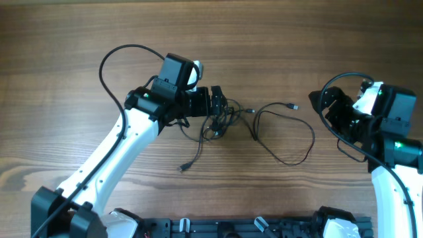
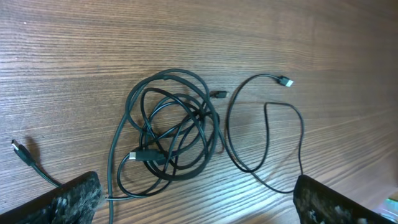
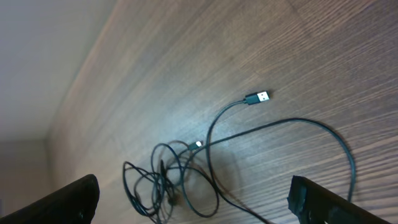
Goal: Untangle cables
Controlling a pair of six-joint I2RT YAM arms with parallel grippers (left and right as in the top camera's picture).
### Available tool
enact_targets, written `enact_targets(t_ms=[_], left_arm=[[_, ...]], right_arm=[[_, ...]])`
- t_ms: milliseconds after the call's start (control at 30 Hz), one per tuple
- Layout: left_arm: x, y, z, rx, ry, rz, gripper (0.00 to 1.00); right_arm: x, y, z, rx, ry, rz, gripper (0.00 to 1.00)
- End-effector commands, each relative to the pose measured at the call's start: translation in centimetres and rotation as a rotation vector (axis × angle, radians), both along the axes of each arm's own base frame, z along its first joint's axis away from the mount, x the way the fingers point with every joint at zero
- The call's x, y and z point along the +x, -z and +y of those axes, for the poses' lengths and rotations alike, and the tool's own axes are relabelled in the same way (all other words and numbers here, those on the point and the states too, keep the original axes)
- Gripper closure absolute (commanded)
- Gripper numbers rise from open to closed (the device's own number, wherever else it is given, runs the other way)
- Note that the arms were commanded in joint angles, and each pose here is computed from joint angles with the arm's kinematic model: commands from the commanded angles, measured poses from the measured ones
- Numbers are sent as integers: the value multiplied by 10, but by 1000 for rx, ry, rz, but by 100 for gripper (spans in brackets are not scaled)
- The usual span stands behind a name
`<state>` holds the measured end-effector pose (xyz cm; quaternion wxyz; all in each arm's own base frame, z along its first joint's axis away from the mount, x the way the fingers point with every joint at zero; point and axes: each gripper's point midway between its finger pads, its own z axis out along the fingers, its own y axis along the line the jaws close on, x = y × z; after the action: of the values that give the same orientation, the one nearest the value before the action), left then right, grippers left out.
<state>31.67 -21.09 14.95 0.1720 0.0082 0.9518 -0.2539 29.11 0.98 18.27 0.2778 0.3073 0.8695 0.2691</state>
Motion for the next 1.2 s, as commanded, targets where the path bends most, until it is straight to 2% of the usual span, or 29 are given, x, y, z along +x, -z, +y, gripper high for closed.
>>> enact_targets(t_ms=[0, 67, 133, 200, 333, 367, 400, 433, 467, 500, 633, 700, 800, 900, 1000, 1033, 1100, 1133, 1167], left_arm=[[6, 14, -3, 3, -42, 44, 0], [12, 20, -8, -2, -39, 38, 5], [15, 31, -18, -3, -25, 43, 25], [12, 43, -28, 8, -1, 61, 33], [-3, 74, -47, 78, 65, 101, 31], [-5, 85, -49, 115, 71, 104, 36], [-6, 96, -48, 159, 70, 104, 48], [-4, 104, -44, 212, 56, 93, 79], [-2, 106, -40, 235, 45, 83, 91], [3, 106, -33, 263, 22, 67, 96], [19, 85, 3, 258, -77, 58, 96], [24, 71, 18, 238, -119, 54, 96], [25, 55, 20, 158, -124, 61, 96], [23, 55, 19, 150, -120, 66, 96], [18, 54, 12, 112, -97, 89, 96], [18, 54, 12, 113, -97, 90, 96], [19, 54, 14, 115, -102, 94, 96], [19, 54, 17, 117, -109, 97, 96], [20, 56, 22, 129, -122, 101, 96]], right_arm=[[5, -3, -2, 87, 112, 27, 0], [4, -3, -2, 77, 102, 27, 0], [3, -1, -1, 48, 62, 19, 0], [1, 0, 0, 49, 60, 29, 0], [-5, 4, 3, 72, 62, 63, 0], [-6, 3, 7, 90, 46, 61, 0], [-7, 2, 12, 113, 27, 62, 0], [-8, -1, 19, 139, -8, 54, 0], [-8, -2, 21, 133, -38, 42, 0], [-9, -2, 26, 100, -93, 24, 0], [-15, 19, 68, -18, -302, 65, 4], [-11, 48, 85, -133, -353, 144, 9], [-9, 92, 115, -212, -445, 244, 15], [-7, 130, 145, -209, -515, 311, 16], [9, 156, 180, -112, -511, 308, 16], [15, 162, 181, -87, -451, 321, 20], [26, 173, 186, -31, -363, 342, 57], [27, 176, 192, -3, -382, 339, 95], [27, 172, 195, 7, -424, 324, 96]])
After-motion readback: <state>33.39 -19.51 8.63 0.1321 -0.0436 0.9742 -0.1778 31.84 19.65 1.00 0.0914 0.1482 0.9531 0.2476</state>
